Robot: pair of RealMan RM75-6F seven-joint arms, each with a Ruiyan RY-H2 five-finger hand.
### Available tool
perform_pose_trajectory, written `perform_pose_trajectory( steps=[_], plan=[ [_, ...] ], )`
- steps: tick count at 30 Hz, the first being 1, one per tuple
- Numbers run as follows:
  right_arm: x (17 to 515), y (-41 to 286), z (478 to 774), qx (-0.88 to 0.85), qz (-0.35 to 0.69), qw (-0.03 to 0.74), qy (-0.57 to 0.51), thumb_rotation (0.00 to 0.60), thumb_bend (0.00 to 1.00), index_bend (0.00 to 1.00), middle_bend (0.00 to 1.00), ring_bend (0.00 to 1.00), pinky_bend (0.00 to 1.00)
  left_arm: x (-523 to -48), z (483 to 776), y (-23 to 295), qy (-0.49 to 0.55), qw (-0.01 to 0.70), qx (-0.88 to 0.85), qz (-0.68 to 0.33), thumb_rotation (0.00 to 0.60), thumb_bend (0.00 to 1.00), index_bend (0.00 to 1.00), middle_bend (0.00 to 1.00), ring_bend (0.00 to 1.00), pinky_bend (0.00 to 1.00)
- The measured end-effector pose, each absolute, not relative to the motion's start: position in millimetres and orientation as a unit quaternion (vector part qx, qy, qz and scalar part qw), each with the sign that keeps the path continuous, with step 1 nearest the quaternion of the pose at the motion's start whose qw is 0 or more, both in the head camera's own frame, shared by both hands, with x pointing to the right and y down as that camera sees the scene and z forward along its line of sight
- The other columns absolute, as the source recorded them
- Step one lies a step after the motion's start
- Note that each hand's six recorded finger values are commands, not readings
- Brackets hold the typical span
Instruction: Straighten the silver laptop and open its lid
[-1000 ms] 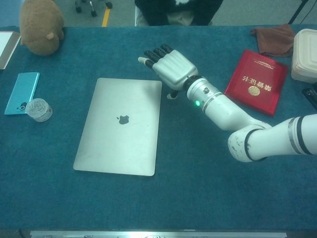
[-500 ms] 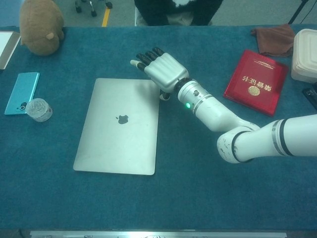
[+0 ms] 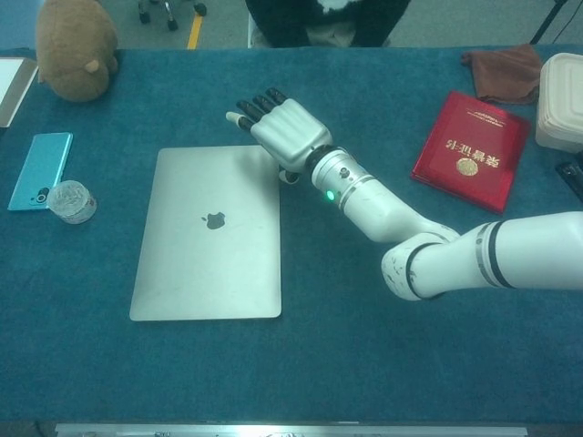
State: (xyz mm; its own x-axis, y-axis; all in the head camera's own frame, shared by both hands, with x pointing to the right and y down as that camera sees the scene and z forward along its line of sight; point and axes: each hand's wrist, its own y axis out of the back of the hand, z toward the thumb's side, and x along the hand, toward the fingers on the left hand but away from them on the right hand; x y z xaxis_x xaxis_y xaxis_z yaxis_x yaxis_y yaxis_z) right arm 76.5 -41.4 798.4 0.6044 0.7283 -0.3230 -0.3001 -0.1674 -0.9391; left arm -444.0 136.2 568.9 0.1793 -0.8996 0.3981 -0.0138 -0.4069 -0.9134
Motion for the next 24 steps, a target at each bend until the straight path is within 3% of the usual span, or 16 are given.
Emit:
perform_pose_trajectory(
  steps=[24],
  plan=[
    [43.1, -65.9, 785.2, -0.642, 0.394, 0.626, -0.205, 0.600, 0.17, 0.00, 0.01, 0.00, 0.03, -448.9, 565.8, 134.4, 0.344, 0.415, -0.645, -0.541, 0.600, 0.29, 0.00, 0.00, 0.00, 0.00]
  ],
)
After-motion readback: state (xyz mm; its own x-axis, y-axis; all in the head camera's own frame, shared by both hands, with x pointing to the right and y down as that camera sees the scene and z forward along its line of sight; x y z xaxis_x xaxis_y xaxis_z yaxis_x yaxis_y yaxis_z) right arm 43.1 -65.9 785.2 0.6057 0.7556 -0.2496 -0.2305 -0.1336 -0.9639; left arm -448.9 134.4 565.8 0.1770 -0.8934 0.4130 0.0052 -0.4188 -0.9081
